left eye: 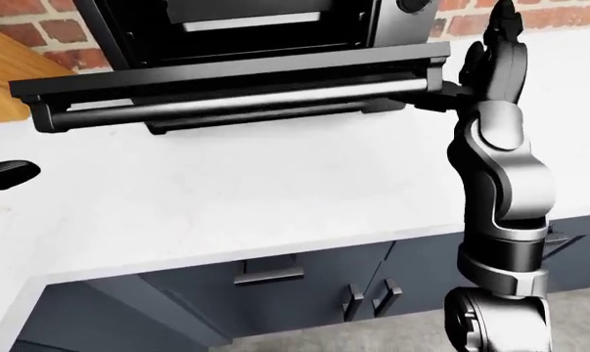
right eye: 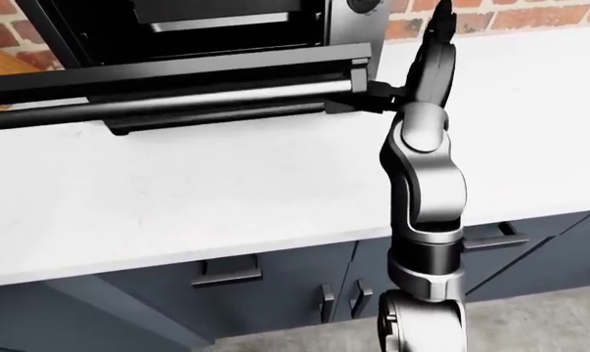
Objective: Close the toaster oven door.
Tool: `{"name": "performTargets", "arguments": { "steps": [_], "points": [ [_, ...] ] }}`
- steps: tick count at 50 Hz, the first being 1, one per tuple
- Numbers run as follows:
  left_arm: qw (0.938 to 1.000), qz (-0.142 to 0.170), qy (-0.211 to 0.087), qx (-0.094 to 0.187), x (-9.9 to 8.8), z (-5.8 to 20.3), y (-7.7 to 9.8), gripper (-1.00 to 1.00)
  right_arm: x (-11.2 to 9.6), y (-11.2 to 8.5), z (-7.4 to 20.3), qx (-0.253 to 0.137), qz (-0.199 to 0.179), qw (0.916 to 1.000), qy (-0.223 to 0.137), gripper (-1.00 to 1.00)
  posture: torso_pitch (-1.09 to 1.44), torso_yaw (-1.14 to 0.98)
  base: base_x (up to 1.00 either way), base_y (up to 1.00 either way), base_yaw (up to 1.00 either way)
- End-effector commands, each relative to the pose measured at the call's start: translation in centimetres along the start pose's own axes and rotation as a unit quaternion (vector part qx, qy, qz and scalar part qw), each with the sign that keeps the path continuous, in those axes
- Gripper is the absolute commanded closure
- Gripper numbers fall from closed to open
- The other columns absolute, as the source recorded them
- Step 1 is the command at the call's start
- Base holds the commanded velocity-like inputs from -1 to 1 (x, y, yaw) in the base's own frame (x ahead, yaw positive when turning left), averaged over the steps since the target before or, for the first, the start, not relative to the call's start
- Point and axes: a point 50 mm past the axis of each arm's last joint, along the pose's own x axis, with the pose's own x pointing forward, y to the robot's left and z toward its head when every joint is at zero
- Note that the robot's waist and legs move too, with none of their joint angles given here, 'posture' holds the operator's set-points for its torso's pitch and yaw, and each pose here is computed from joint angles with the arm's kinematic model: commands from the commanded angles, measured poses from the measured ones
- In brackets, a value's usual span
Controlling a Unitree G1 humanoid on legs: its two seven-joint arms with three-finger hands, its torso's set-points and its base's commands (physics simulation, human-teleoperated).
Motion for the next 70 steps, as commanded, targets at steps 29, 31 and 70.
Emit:
{"name": "performTargets", "arguments": {
  "steps": [29, 31, 70],
  "points": [
    [0.9989, -0.003, -0.046, 0.01, -0.1, 2.0, 0.0, -1.0, 1.4, 2.3, 4.1, 0.032, 0.038, 0.997, -0.06, -1.0, 0.0, 0.0, 0.0, 0.0, 0.0],
    [0.9989, -0.003, -0.046, 0.01, -0.1, 2.0, 0.0, -1.0, 1.6, 2.2, 4.3, 0.034, 0.031, 0.997, -0.063, -1.0, 0.0, 0.0, 0.0, 0.0, 0.0],
    [0.997, -0.068, -0.035, 0.008, -3.3, 1.0, -3.0, -1.0, 5.0, 1.6, 4.7, 0.031, -0.027, 0.9961, -0.078, -1.0, 0.0, 0.0, 0.0, 0.0, 0.0]
  ]
}}
